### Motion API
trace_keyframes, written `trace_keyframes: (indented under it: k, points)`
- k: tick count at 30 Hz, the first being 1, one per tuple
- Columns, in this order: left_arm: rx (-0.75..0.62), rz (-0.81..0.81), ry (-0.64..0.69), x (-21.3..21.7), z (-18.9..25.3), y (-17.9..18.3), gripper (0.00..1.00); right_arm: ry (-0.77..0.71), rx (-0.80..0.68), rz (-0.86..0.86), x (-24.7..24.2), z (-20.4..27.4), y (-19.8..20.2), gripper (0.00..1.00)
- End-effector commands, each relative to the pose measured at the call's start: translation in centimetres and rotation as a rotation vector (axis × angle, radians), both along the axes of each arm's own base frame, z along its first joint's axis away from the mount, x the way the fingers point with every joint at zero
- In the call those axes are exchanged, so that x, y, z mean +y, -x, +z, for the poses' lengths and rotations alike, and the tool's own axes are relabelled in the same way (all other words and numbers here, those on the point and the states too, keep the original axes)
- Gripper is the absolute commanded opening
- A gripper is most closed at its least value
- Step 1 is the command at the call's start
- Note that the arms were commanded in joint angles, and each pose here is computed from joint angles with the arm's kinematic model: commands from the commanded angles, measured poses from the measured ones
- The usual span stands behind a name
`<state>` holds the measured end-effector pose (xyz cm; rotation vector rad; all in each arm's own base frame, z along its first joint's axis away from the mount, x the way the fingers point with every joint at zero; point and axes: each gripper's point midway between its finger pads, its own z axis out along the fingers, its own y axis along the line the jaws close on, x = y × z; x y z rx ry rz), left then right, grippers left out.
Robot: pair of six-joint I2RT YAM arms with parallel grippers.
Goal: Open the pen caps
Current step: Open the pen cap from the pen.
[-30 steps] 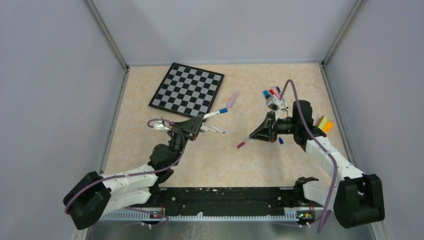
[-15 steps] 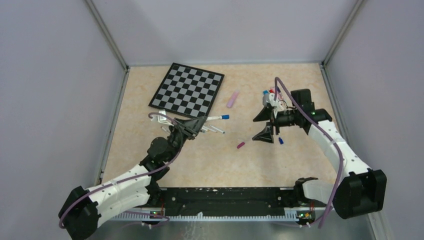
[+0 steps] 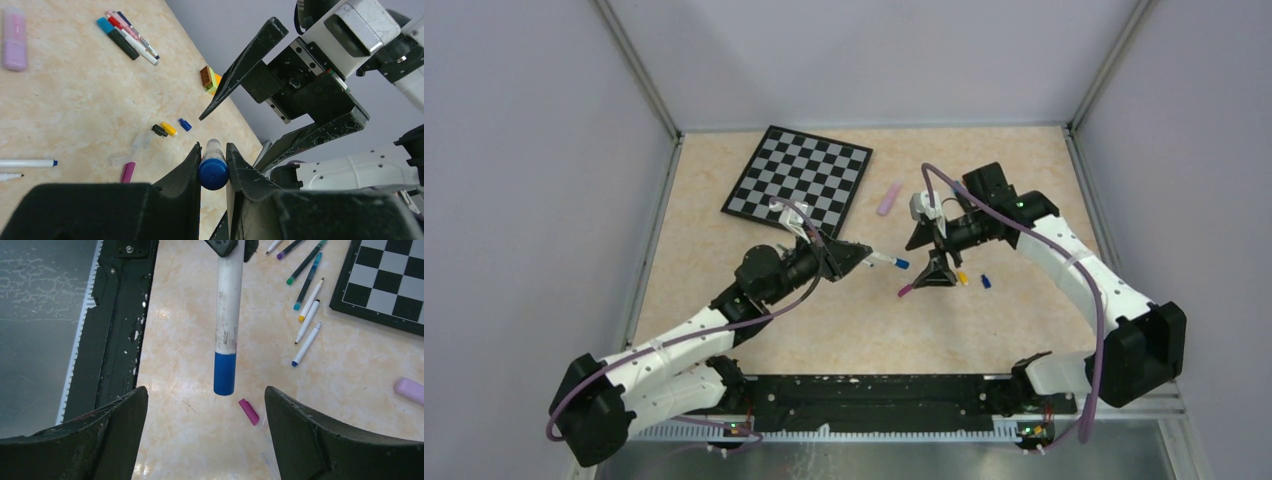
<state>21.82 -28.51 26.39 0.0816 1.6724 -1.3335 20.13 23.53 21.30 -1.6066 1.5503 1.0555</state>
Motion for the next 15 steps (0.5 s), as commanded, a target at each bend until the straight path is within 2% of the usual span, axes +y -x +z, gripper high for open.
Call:
trace_keyframes:
  k: [1,5,9,15]
  points:
    - [-0.088,-0.079,-0.002,-1.2,2.1,0.4,0.0,-0.015,0.042,0.025,1.5,0.6,0.7,0.82]
    - [-0.086,-0.086,0.006,-1.5,2.1,0.3,0.0,-0.006,0.084,0.009,1.9,-0.2,1.0,0.73]
    - [-0.081,-0.089,0.009,-1.6,1.9,0.2,0.0,-0.006,0.121,-0.009,2.1,-0.6,1.1,0.57]
    - [-0.087,-0.093,0.024,-1.6,2.3,0.3,0.0,0.028,0.13,-0.033,2.2,-1.8,0.8,0.54]
